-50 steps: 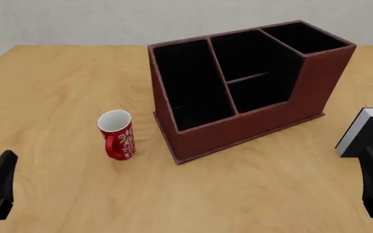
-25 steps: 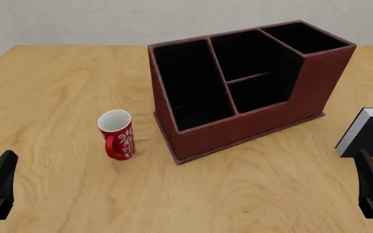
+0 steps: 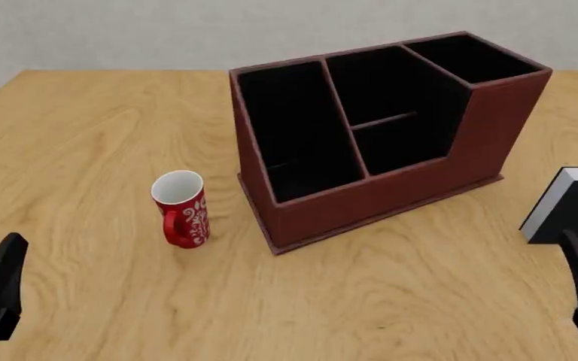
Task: Pick up the book and place it in the left compartment of the caddy.
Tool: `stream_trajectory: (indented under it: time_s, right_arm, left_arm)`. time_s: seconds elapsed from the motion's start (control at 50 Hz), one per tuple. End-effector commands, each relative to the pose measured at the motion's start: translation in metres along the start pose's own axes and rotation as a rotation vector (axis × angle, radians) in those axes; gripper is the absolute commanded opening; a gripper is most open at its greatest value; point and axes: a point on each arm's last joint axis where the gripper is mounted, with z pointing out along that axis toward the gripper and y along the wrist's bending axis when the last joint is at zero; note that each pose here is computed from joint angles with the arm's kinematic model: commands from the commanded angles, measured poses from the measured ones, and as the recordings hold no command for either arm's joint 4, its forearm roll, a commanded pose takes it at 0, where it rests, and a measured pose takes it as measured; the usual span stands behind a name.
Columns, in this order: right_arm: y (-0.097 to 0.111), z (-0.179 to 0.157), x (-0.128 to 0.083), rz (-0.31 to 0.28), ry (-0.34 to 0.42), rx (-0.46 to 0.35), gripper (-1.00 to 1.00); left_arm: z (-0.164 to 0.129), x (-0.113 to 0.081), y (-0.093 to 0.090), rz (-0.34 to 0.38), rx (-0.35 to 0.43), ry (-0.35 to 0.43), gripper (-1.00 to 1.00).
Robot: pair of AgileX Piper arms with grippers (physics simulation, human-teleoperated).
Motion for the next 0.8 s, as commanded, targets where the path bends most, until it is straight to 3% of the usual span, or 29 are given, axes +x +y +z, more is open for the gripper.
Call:
stream_trajectory:
  time_s: [0.02, 0.06, 0.12, 0.16, 0.2, 0.34, 0.38, 0.4, 0.42, 0.44, 0.46, 0.8]
  right_arm:
    - [-0.007, 0.001, -0.014, -0.16, 0.087, -0.019, 1.0]
    - [-0.008, 0.003, -0.013, -0.217, 0.112, -0.017, 1.0]
    - [-0.012, -0.001, -0.028, -0.187, 0.109, -0.032, 1.0]
    - [-0.014, 0.0, -0.029, -0.256, 0.124, -0.02, 1.0]
    - [-0.016, 0.0, -0.032, -0.254, 0.131, -0.023, 1.0]
    - [-0.023, -0.002, -0.046, -0.363, 0.17, -0.03, 1.0]
    - [-0.024, -0.002, -0.049, -0.369, 0.175, -0.029, 1.0]
    - [-0.025, -0.003, -0.051, -0.418, 0.183, -0.032, 1.0]
    - [-0.026, -0.003, -0.054, -0.421, 0.184, -0.031, 1.0]
    - [-0.026, -0.003, -0.054, -0.421, 0.184, -0.031, 1.0]
    - [-0.027, -0.003, -0.053, -0.476, 0.197, -0.035, 1.0]
    - [-0.032, 0.009, -0.053, -0.689, 0.322, -0.09, 1.0]
  left_arm:
    - [0.0, 0.0, 0.0, 0.0, 0.0, 0.0, 1.0]
    - [0.0, 0.0, 0.0, 0.0, 0.0, 0.0, 1.0]
    - [0.0, 0.0, 0.0, 0.0, 0.0, 0.0, 1.0]
    - [0.0, 0.0, 0.0, 0.0, 0.0, 0.0, 1.0]
    - [0.0, 0.0, 0.0, 0.0, 0.0, 0.0, 1.0]
    - [0.0, 0.0, 0.0, 0.0, 0.0, 0.0, 1.0]
    - [0.0, 0.0, 0.0, 0.0, 0.0, 0.0, 1.0]
    - [0.0, 0.0, 0.0, 0.0, 0.0, 0.0, 1.0]
    - [0.0, 0.0, 0.0, 0.0, 0.0, 0.0, 1.0]
    - [0.0, 0.0, 0.0, 0.0, 0.0, 0.0, 1.0]
    - [0.0, 0.0, 0.0, 0.0, 0.0, 0.0, 1.0]
    - [0.0, 0.0, 0.0, 0.0, 0.0, 0.0, 1.0]
